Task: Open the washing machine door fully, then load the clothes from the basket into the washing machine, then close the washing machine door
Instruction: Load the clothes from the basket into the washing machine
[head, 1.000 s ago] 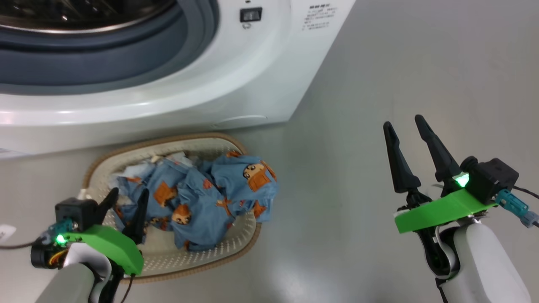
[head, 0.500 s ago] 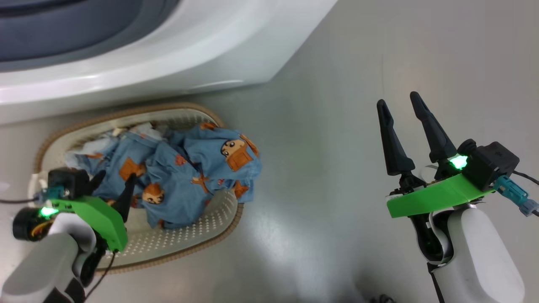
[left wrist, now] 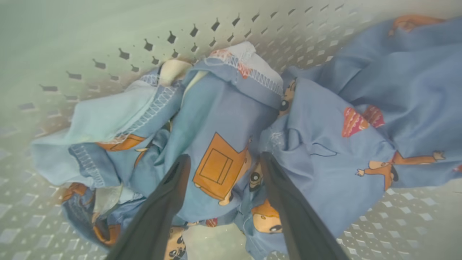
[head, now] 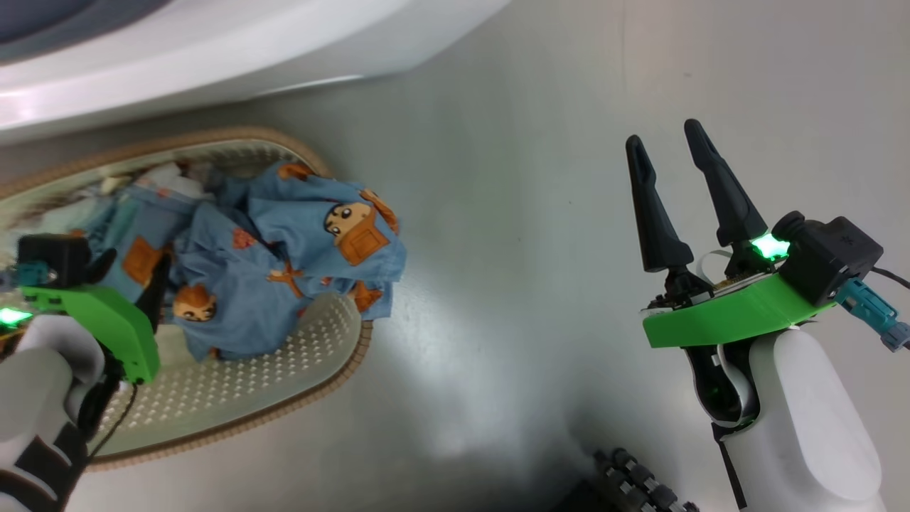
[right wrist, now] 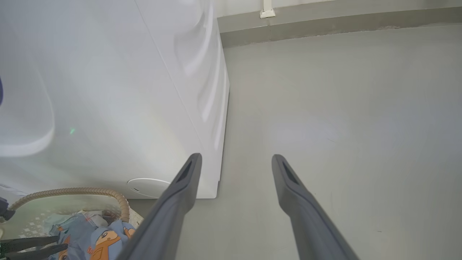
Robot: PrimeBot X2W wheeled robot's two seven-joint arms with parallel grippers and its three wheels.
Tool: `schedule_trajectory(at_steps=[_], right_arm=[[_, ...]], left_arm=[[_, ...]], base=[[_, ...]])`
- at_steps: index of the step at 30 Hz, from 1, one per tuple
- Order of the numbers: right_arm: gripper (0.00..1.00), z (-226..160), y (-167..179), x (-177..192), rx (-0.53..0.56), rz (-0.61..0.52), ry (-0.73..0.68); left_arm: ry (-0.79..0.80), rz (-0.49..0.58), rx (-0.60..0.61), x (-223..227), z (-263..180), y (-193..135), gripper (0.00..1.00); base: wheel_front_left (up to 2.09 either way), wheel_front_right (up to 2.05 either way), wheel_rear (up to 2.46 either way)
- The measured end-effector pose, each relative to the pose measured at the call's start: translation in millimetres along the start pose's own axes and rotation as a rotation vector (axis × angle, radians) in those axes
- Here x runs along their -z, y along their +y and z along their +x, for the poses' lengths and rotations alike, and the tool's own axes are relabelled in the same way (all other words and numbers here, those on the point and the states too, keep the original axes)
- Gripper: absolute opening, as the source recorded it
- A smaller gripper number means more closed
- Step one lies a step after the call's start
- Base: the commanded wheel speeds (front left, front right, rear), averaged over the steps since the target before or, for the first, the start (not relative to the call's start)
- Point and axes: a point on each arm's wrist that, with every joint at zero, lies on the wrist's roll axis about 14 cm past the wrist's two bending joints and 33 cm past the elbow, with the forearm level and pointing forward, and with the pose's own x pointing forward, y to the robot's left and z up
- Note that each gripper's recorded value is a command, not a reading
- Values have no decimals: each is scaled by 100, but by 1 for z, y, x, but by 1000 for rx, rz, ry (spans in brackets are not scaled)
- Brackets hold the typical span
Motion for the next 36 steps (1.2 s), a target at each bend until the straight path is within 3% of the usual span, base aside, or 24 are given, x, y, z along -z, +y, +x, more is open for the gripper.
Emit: schedule_trajectory(at_steps=[23,24,25,36], right_arm=[[100,-6,-22,22,56,-1,58],[100,-6,-22,22,58,-2,59],[100,-6,-22,22,59,-3,59],[100,-4,-16,9,42,7,25]], left_arm=[[113,41,102,32,45,-16,100],[123,45,103,32,47,-15,56],[122,42,101,31,47,-14,0],[95,20,88,17,36,-12,0]], base=[[0,0,0],[0,0,0],[0,0,0],[0,0,0]])
